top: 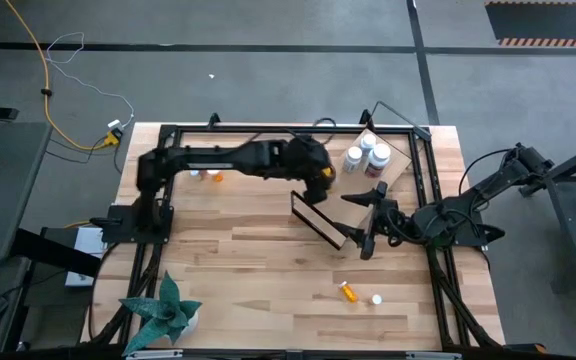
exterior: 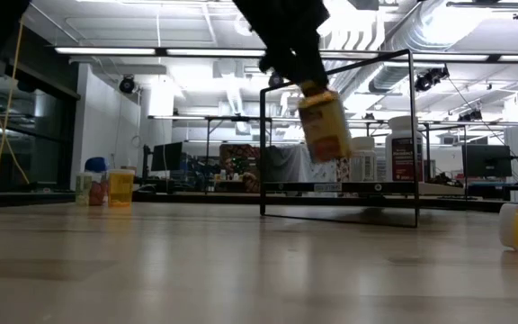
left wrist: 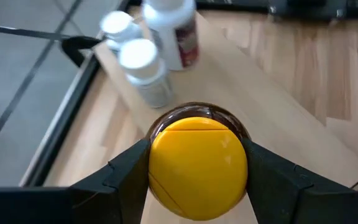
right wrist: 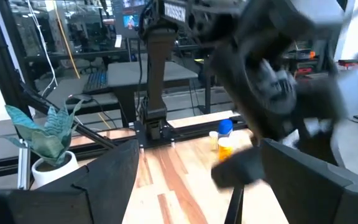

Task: Pick and place medicine bottles onto shelf by color
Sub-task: Put the yellow medicine bottle on the shelf

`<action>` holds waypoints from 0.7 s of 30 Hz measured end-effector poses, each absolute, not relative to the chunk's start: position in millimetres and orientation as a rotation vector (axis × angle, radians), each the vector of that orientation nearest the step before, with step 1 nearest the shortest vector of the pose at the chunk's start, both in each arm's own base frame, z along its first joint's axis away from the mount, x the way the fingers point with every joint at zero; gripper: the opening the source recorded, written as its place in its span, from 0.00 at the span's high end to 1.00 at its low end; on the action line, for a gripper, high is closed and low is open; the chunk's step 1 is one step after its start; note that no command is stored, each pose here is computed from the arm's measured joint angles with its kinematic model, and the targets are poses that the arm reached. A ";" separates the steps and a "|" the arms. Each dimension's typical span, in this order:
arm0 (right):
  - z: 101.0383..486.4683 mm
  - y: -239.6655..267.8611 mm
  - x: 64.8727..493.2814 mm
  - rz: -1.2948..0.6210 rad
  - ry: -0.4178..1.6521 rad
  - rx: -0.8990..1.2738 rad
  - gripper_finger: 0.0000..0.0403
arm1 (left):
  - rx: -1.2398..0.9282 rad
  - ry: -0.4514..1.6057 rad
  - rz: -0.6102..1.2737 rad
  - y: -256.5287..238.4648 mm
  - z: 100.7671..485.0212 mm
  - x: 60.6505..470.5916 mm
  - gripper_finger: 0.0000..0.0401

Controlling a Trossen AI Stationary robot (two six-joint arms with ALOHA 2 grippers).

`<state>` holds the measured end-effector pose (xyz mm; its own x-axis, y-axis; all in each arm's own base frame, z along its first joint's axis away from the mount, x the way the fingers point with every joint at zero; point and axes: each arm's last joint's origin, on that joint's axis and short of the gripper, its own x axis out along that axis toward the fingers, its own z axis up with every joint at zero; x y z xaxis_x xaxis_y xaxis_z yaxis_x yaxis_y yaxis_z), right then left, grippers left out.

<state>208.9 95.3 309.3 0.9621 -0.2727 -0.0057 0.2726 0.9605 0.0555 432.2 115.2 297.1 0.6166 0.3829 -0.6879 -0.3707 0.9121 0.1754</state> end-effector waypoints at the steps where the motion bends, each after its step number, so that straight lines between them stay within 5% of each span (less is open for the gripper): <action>1: 309.3 95.3 208.9 -0.276 -0.002 0.054 0.20 | 0.020 0.804 0.418 116.3 292.2 438.0 0.48; 21: 309.6 95.3 208.9 -0.276 -0.004 0.057 0.20 | -0.001 0.814 0.284 118.5 273.7 459.3 0.44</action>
